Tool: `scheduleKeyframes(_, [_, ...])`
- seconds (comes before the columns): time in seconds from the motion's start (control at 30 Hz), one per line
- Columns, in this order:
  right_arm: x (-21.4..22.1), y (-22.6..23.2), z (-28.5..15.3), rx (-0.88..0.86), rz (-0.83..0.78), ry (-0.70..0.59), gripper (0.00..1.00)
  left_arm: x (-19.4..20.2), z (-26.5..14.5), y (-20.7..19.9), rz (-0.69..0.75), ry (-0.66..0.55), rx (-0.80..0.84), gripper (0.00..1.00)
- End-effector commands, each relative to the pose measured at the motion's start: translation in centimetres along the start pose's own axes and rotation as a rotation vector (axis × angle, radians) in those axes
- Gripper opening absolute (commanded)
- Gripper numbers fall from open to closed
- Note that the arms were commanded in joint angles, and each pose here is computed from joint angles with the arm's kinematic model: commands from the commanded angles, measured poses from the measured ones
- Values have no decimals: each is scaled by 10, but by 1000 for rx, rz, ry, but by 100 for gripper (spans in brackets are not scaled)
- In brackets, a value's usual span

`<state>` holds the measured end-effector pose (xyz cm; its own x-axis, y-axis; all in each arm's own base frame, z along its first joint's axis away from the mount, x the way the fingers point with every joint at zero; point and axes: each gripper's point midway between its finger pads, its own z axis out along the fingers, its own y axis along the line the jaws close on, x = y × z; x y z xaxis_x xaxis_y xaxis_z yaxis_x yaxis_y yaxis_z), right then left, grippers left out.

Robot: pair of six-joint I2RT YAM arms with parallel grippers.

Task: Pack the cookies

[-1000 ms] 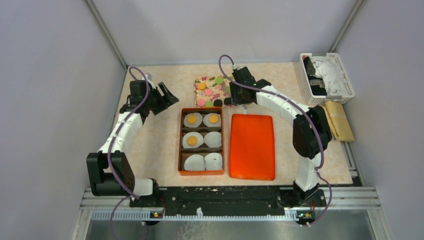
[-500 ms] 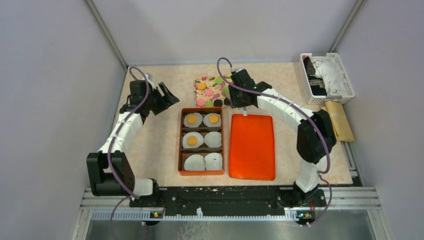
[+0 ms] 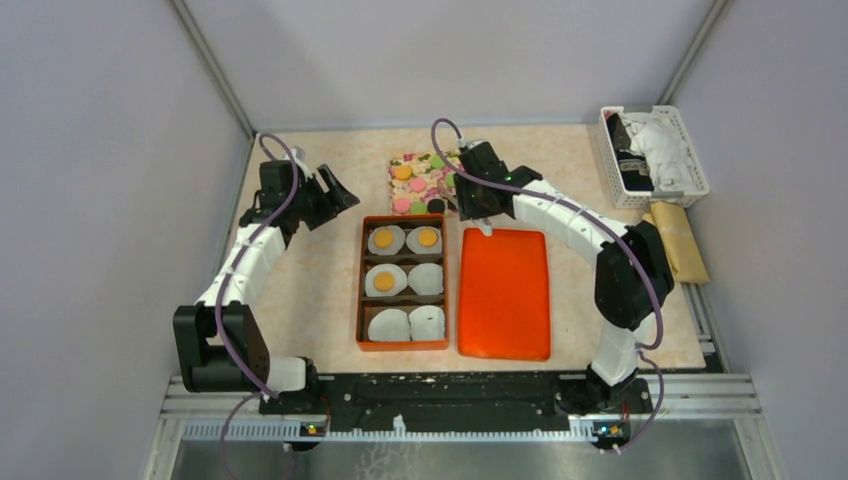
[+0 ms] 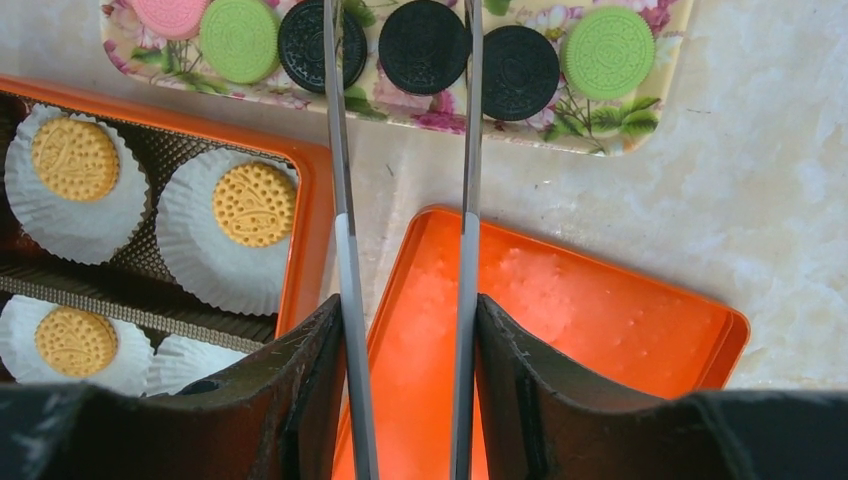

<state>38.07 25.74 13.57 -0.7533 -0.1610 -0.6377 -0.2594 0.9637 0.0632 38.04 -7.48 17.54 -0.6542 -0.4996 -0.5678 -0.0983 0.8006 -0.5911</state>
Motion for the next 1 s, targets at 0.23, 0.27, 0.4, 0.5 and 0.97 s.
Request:
scheduleKeyframes(0.23, [-8,3,17,25,22,-12,45,-7,-1,-3,16,-33,23,79])
scheduleKeyframes(0.27, [-9,1,18,34,22,-13,45,-7,-1,-3,17,-32,22,79])
scheduleKeyframes(0.4, [-14,-3,19,65,25,-20,45,-7,-2,-3,18,-36,19,79])
scheduleKeyframes(0.5, [-18,-5,22,72,28,-22,46,-7,-1,-3,18,-34,20,79])
scheduleKeyframes(0.97, [-20,-4,40,94,14,7,43,-5,-3,-1,16,-33,18,79])
